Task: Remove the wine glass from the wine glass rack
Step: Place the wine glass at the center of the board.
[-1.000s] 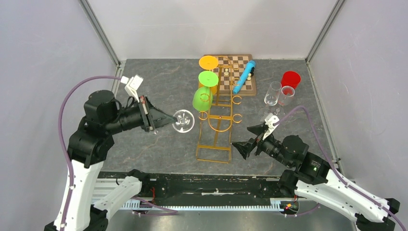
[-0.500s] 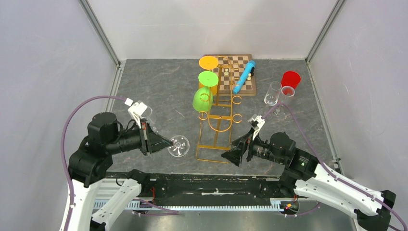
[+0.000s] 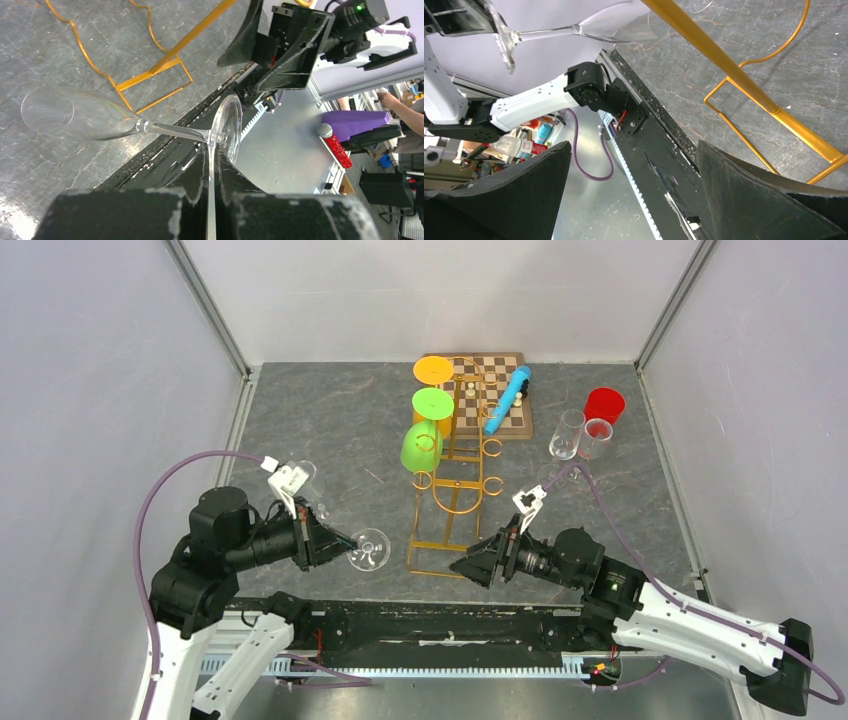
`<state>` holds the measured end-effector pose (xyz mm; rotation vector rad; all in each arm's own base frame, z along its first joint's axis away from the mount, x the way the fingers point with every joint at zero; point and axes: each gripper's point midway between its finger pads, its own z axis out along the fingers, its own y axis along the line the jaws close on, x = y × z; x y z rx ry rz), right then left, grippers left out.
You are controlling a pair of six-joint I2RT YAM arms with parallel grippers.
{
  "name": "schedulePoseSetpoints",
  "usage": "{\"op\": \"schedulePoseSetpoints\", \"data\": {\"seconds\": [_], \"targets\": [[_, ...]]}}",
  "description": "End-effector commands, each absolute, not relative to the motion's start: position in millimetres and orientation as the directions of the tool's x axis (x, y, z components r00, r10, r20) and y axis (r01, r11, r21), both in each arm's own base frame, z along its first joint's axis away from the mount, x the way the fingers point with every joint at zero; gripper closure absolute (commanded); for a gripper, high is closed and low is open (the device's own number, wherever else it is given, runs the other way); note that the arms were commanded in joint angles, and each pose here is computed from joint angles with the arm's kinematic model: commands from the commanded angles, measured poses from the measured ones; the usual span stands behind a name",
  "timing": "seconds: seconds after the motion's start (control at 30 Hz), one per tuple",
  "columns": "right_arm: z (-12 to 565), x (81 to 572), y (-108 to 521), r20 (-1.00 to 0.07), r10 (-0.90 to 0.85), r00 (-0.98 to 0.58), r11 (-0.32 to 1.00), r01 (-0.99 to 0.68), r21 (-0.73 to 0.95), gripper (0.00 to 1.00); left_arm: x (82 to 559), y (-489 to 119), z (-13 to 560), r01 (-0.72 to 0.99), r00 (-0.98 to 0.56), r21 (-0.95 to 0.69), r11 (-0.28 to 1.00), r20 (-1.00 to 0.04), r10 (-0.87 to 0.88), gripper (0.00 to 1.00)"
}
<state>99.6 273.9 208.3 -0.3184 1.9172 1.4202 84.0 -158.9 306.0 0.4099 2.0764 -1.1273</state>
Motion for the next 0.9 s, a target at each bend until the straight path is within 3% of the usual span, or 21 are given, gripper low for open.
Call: {"op": "schedulePoseSetpoints", "data": {"seconds": [0.0, 0.53, 0.87], "targets": [[225.1, 108.2, 274.3, -0.633, 0.326, -0.702, 0.329, -0.544, 0.772, 0.02, 106.2, -156.9, 317.9, 0.619, -0.59, -0.507, 0.6, -0.804, -0.071, 0.98], [208.9, 113.4, 277.4, -0.633, 0.338, -0.696, 0.35, -0.531, 0.772, 0.02, 159.1, -170.8, 298.7, 0.55, -0.589, -0.438, 0.711, -0.807, -0.041, 0.98], [202.5, 113.3, 272.0, -0.632, 0.349, -0.691, 0.356, -0.527, 0.772, 0.02, 153.6, -196.5, 290.5, 0.572, -0.525, -0.318, 0.756, -0.85, 0.04, 0.98]]}}
